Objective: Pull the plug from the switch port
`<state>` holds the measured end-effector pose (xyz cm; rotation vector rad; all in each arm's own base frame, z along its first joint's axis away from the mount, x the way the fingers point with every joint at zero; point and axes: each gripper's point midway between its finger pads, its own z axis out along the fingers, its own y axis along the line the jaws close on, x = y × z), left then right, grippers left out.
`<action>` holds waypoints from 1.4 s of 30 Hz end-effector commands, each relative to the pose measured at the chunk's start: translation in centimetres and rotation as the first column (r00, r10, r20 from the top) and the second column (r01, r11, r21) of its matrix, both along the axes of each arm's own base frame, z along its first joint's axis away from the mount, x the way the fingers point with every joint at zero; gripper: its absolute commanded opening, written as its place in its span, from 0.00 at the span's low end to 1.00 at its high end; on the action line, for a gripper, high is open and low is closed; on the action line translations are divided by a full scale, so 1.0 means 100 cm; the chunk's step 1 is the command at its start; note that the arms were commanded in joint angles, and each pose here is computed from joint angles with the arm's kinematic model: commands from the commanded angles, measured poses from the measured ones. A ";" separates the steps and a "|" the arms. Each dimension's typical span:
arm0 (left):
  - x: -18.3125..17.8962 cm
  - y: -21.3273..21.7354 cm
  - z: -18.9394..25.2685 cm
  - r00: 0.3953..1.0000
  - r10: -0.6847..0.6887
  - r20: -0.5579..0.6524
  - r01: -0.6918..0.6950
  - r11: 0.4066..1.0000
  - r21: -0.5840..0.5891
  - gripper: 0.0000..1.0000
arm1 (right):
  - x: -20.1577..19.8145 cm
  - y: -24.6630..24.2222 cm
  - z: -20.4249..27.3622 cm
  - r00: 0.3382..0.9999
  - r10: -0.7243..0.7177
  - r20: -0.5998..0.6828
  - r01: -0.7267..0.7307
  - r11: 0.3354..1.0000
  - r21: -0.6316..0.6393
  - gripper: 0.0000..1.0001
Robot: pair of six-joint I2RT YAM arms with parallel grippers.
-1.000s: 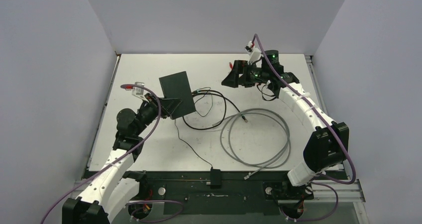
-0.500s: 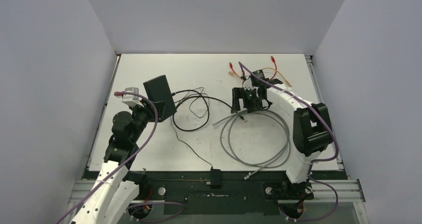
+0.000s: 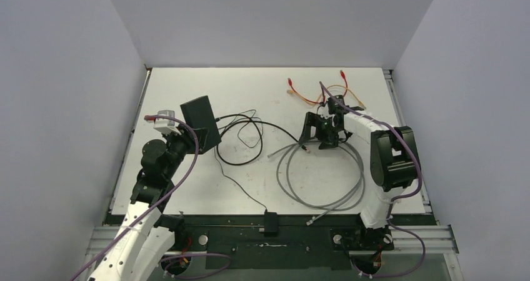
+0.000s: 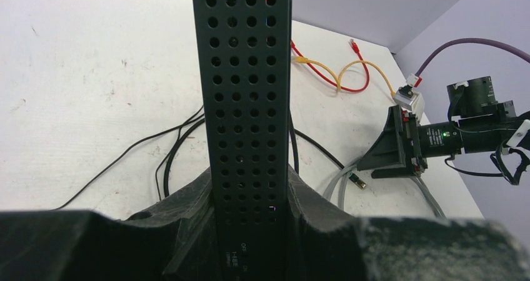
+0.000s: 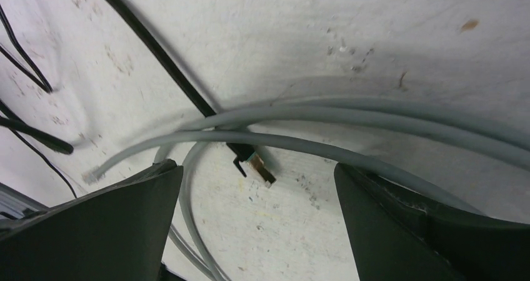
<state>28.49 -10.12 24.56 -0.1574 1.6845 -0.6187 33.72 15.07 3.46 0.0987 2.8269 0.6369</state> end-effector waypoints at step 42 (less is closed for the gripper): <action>-0.004 0.042 0.077 0.952 0.186 0.241 -0.207 0.976 0.064 0.00 | 0.141 -0.198 0.008 0.811 -0.515 0.279 0.576 0.787 -0.222 0.63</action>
